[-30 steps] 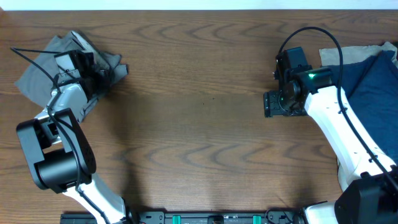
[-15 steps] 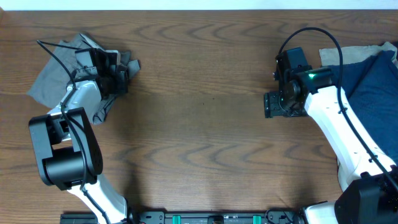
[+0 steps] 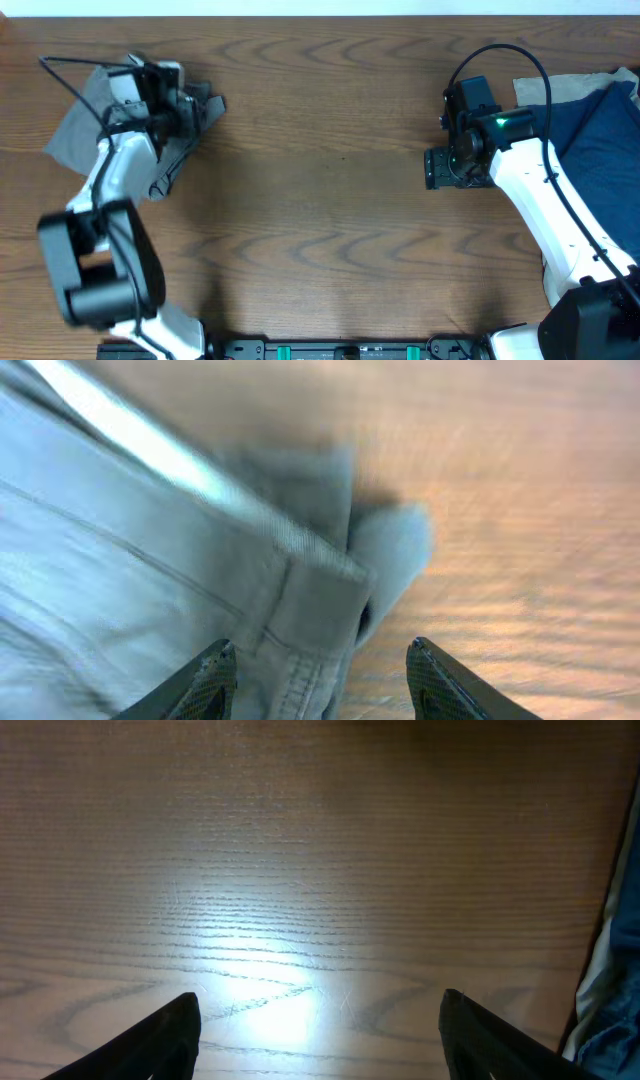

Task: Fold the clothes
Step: 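Lower the shorts at the table's left edge and flatten with the left gripper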

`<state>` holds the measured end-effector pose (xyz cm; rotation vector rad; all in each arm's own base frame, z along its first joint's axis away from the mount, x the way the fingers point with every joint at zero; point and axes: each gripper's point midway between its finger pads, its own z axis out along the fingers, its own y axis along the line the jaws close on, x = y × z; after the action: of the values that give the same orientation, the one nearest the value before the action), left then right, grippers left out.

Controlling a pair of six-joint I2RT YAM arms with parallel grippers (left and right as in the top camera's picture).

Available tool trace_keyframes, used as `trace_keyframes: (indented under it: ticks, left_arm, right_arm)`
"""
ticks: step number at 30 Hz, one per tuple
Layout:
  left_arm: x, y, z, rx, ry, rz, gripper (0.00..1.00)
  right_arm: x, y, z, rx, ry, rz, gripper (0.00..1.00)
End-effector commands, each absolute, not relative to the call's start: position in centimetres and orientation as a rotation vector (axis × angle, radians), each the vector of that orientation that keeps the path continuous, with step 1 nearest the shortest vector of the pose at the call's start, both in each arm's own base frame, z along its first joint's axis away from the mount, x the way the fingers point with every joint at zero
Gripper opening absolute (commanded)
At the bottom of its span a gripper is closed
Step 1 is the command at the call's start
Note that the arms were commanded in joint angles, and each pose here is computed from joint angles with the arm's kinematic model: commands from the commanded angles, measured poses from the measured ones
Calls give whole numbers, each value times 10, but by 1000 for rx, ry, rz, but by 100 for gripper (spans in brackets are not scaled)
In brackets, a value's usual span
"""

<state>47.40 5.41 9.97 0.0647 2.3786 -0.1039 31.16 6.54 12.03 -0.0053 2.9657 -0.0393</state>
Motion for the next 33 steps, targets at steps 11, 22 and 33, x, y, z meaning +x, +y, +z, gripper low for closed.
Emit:
trace_keyframes:
  ticks: [11, 22, 33]
  left_arm:
    - [467, 0, 26, 163, 2561, -205, 57]
    - [506, 51, -6, 56, 2455, 27, 61]
    - [530, 93, 18, -63, 2301, -10, 62]
  right_arm:
    - [310, 61, 121, 30, 2970, -52, 75]
    - [307, 60, 121, 30, 2980, -61, 75]
    - [306, 60, 121, 31, 2983, -63, 76]
